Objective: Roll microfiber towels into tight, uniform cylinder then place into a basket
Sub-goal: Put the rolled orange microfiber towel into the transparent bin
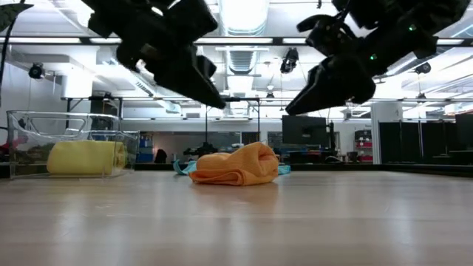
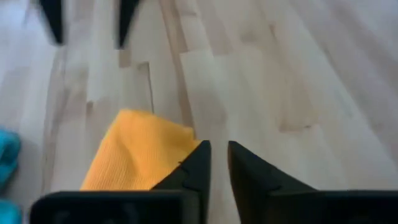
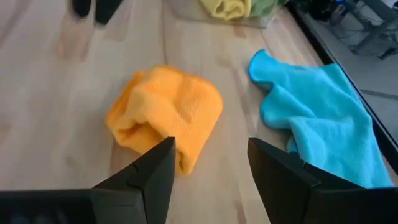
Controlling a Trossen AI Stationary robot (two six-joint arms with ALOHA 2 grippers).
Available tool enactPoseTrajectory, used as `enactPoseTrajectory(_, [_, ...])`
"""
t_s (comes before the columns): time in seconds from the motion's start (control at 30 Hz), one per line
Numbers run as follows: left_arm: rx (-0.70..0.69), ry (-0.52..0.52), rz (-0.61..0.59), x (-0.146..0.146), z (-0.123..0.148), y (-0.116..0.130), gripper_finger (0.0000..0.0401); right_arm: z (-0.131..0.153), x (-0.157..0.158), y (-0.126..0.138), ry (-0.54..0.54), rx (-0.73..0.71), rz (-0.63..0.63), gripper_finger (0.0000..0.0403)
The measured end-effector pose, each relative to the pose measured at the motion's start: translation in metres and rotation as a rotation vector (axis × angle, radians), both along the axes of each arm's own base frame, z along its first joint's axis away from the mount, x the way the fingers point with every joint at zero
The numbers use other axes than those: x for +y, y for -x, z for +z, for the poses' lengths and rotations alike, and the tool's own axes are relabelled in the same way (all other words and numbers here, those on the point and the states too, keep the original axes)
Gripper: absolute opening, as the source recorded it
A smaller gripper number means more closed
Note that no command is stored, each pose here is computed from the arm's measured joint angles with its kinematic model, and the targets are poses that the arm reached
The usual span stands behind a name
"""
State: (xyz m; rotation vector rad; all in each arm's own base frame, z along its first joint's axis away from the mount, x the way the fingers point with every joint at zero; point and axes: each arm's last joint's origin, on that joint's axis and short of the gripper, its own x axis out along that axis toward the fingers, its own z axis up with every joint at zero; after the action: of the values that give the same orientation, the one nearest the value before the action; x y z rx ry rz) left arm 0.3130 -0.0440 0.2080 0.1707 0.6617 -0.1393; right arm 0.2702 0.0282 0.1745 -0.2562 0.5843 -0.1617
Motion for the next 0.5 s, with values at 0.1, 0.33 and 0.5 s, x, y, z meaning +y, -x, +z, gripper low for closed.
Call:
enactPoseTrajectory(0.1, [0.075,-0.117,-0.014,-0.013,-0.004,-0.002,0.0083,0.000,-0.001,0.009,-0.032,-0.059,-0.014,0.0195])
enactPoseTrajectory(0.33, [0.182,-0.245,-0.006,-0.020,-0.011,-0.024,0.0221,-0.007,-0.004,0.023,-0.034,-0.165,-0.028,0.0194])
enactPoseTrajectory(0.5, [0.274,-0.309,0.009,-0.018,-0.020,-0.040,0.0302,-0.006,-0.005,0.029,-0.030,-0.177,-0.042,0.0194])
